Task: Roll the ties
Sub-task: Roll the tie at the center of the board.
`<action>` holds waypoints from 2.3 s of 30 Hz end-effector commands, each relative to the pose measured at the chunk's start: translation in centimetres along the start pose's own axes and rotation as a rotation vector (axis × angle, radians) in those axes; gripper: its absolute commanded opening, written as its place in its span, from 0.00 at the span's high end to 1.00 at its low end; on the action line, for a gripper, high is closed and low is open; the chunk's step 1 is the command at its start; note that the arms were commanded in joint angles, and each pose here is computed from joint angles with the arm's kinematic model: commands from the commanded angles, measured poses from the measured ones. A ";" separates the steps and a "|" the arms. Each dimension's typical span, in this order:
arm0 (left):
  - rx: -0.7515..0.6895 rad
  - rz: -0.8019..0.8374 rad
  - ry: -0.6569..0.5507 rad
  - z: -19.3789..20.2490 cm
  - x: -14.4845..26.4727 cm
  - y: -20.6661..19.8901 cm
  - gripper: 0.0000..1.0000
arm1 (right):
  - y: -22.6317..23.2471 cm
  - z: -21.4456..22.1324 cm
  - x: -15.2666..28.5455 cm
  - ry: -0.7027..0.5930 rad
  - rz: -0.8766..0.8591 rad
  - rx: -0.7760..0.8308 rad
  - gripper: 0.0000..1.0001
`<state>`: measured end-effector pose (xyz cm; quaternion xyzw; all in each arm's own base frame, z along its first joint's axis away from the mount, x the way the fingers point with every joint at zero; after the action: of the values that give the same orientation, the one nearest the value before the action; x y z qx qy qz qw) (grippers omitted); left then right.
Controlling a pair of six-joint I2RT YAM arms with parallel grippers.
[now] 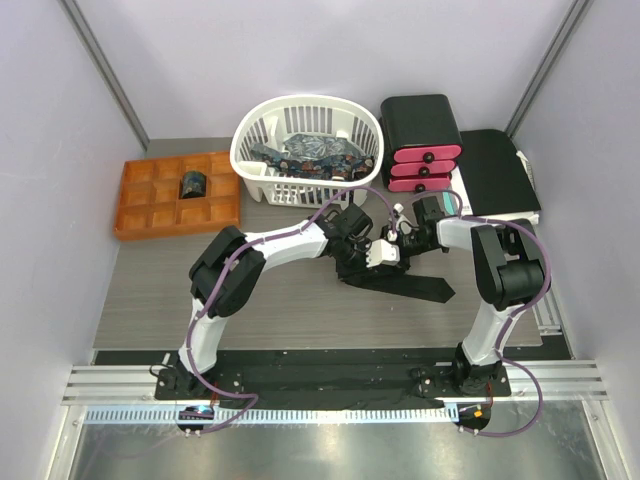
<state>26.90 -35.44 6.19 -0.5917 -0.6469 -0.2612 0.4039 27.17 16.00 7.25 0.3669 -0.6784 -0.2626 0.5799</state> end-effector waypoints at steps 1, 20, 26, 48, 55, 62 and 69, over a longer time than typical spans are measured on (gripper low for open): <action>0.062 0.028 0.246 6.5 -2.8 -0.7 0.69 | 1.6 -0.6 -0.1 -0.032 -0.033 0.063 0.56; 0.144 0.024 0.009 2.5 1.1 0.3 0.35 | -4.9 2.7 -0.9 0.105 0.233 0.003 0.99; 0.189 0.016 -0.154 1.4 3.4 0.8 0.26 | -6.1 2.2 -1.0 0.117 0.309 0.025 0.99; 0.149 0.142 -0.299 0.6 2.3 0.4 0.51 | -5.2 -0.9 -5.3 0.081 0.298 0.182 0.99; 0.160 0.126 -0.212 2.2 1.8 0.0 0.71 | -2.8 -2.6 -4.4 0.030 0.224 0.214 0.99; 0.216 0.061 -0.118 3.7 1.1 0.4 0.75 | -0.2 -3.1 -0.2 0.024 0.146 0.186 0.71; 0.226 0.032 -0.091 4.2 1.0 0.7 0.77 | 0.6 -1.6 1.7 0.060 0.109 0.161 0.71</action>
<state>27.30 -32.80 6.79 -0.5969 -0.6883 -0.1336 0.3899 29.31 15.17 6.97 0.3634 -0.6979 -0.1813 0.5899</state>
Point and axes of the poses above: each gripper's point midway between its finger pads, its own x axis back along the fingers, its own y axis along the line the jaws close on, z = x × y, the point moved 5 cm from there along x, back along the fingers, and after that the axes turned 14 degrees about x, right-handed, at the moved point
